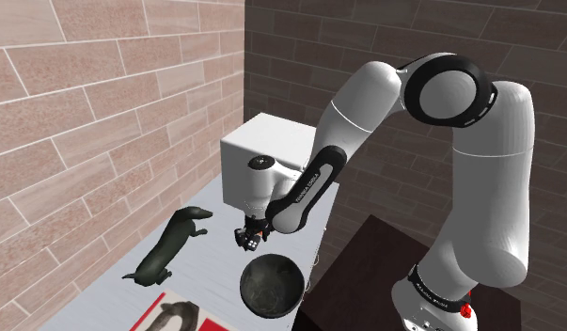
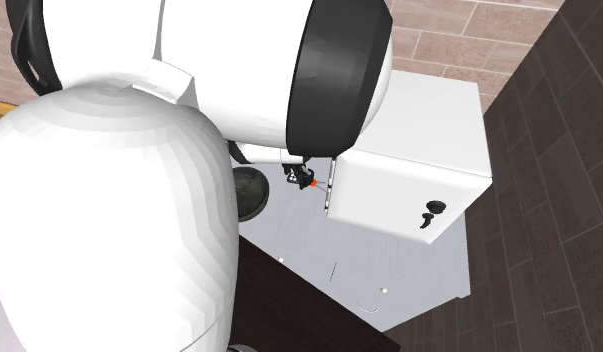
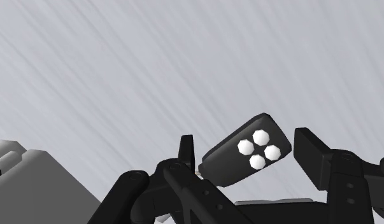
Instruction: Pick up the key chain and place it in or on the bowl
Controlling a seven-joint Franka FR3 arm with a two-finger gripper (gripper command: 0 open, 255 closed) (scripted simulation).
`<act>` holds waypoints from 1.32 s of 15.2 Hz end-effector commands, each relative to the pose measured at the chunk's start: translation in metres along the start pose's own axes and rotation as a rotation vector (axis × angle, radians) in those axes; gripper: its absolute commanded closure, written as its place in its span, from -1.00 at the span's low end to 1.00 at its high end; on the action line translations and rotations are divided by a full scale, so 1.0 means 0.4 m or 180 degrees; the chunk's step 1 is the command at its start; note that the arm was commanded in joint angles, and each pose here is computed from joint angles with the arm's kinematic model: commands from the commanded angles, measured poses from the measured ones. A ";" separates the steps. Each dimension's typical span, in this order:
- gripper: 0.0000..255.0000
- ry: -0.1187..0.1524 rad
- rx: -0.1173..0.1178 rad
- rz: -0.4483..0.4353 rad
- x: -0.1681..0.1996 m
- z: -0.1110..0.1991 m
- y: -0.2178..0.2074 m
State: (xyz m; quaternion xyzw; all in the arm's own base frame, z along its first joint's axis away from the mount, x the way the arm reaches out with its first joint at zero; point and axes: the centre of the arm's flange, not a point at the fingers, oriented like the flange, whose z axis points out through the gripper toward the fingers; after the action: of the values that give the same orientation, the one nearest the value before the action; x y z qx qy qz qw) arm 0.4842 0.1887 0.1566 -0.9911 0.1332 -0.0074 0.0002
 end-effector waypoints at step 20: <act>1.00 0.0000 0.0000 0.0000 0.003 -0.198 0.000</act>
State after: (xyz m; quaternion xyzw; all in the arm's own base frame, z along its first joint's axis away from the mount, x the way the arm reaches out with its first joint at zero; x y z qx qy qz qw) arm 0.4848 0.1899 0.2298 -0.9911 0.1332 -0.0077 0.0003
